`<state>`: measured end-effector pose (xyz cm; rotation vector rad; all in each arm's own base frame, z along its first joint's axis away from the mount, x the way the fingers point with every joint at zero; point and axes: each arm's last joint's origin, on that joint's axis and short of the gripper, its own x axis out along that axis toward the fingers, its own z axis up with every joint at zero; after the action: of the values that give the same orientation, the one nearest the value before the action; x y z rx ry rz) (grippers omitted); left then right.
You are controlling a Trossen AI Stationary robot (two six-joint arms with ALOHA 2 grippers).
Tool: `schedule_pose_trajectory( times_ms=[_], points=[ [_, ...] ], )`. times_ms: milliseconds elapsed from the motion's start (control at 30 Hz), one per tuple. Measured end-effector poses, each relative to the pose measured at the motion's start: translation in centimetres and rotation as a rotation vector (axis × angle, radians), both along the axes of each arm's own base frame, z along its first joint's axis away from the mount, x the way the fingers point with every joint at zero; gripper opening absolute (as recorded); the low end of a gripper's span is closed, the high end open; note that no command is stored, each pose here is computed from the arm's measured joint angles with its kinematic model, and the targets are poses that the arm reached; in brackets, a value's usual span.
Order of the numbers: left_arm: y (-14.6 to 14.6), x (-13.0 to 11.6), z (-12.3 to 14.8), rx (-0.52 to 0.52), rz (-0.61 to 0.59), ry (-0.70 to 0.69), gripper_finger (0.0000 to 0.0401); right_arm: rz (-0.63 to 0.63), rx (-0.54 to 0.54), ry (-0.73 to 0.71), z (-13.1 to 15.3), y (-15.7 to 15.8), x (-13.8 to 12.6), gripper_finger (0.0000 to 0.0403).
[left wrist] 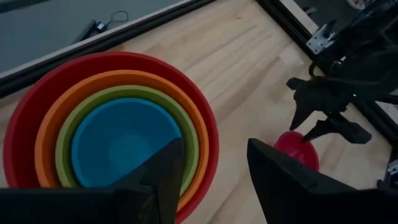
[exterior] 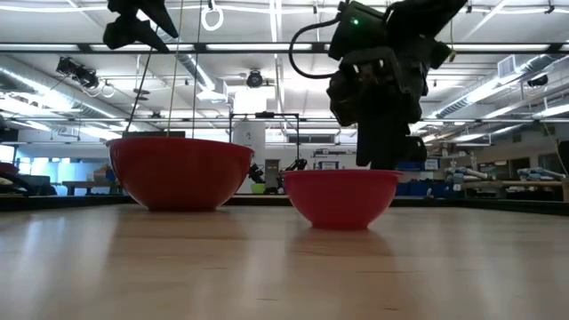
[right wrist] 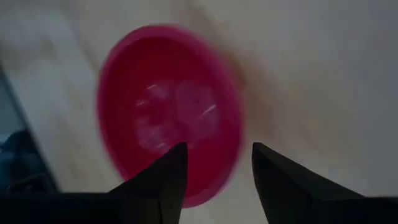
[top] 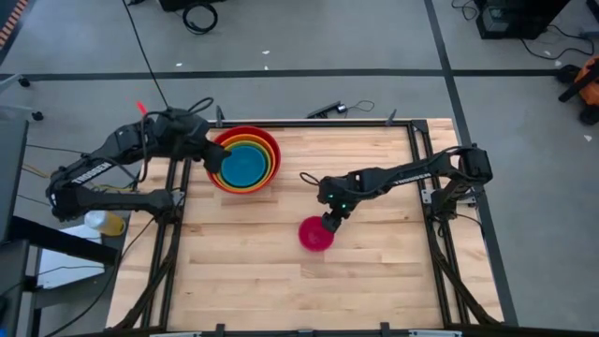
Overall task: Nest bowls inside each other
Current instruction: Stack the pink bowl on the blue bowl
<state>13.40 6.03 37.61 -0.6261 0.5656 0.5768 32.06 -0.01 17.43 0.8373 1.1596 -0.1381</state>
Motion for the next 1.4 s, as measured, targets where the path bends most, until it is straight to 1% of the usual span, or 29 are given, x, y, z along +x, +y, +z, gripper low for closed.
schedule_pose_trajectory(
  times_ms=[100, 167, 267, 300, 333, 400, 533, 633, 767, 933, 1067, 1200, 1400],
  points=[
    [-0.2, 0.1, 0.0, 0.006, 0.004, 0.003, 0.0180, -0.037, -0.060, 0.020, -0.6, -0.5, -0.4, 0.0152],
    [-0.4, 0.2, 0.0, -0.002, 0.006, -0.001, 0.0180, -0.046, -0.065, 0.021, -0.8, -1.0, -0.5, 0.0113],
    [-0.5, 0.2, 0.0, 0.001, -0.009, 0.001, 0.0180, -0.068, -0.062, -0.015, -0.6, -1.7, -0.2, 0.0034],
    [-0.6, 0.2, 0.0, 0.001, -0.010, 0.001, 0.0180, -0.069, -0.052, -0.031, -0.5, -1.9, -0.1, 0.0018],
    [-0.6, 0.2, 0.0, 0.001, -0.011, 0.001, 0.0180, -0.073, -0.046, -0.053, -0.4, -2.1, 0.1, 0.0012],
    [-0.6, 0.2, 0.0, 0.010, -0.018, 0.005, 0.0180, -0.104, -0.036, -0.074, -0.3, -2.3, 0.3, 0.0013],
    [-0.6, 0.2, 0.0, 0.034, -0.040, 0.016, 0.0180, -0.146, -0.020, -0.064, -0.3, -2.5, 0.3, 0.0013],
    [-0.5, 0.2, 0.0, 0.062, -0.051, 0.029, 0.0180, -0.163, -0.034, -0.035, -0.4, -2.3, 0.1, 0.0026],
    [-0.4, 0.2, 0.0, 0.089, -0.054, 0.041, 0.0180, -0.161, -0.029, -0.051, -0.3, -1.7, 0.3, 0.0075],
    [-0.3, 0.1, 0.0, 0.114, -0.063, 0.053, 0.0180, -0.189, -0.085, -0.057, -0.3, -1.4, 0.4, 0.0145],
    [-0.3, 0.1, 0.0, 0.134, -0.054, 0.064, 0.0180, -0.217, -0.093, -0.055, -0.3, -1.8, 0.4, 0.0180],
    [-0.3, 0.1, 0.0, 0.138, -0.056, 0.065, 0.0180, -0.191, -0.060, -0.046, -0.8, -2.2, 0.6, 0.0184],
    [-0.3, 0.1, 0.0, 0.113, -0.033, 0.054, 0.0180, -0.157, 0.016, -0.029, -2.3, -2.0, 1.2, 0.0164]
  ],
)
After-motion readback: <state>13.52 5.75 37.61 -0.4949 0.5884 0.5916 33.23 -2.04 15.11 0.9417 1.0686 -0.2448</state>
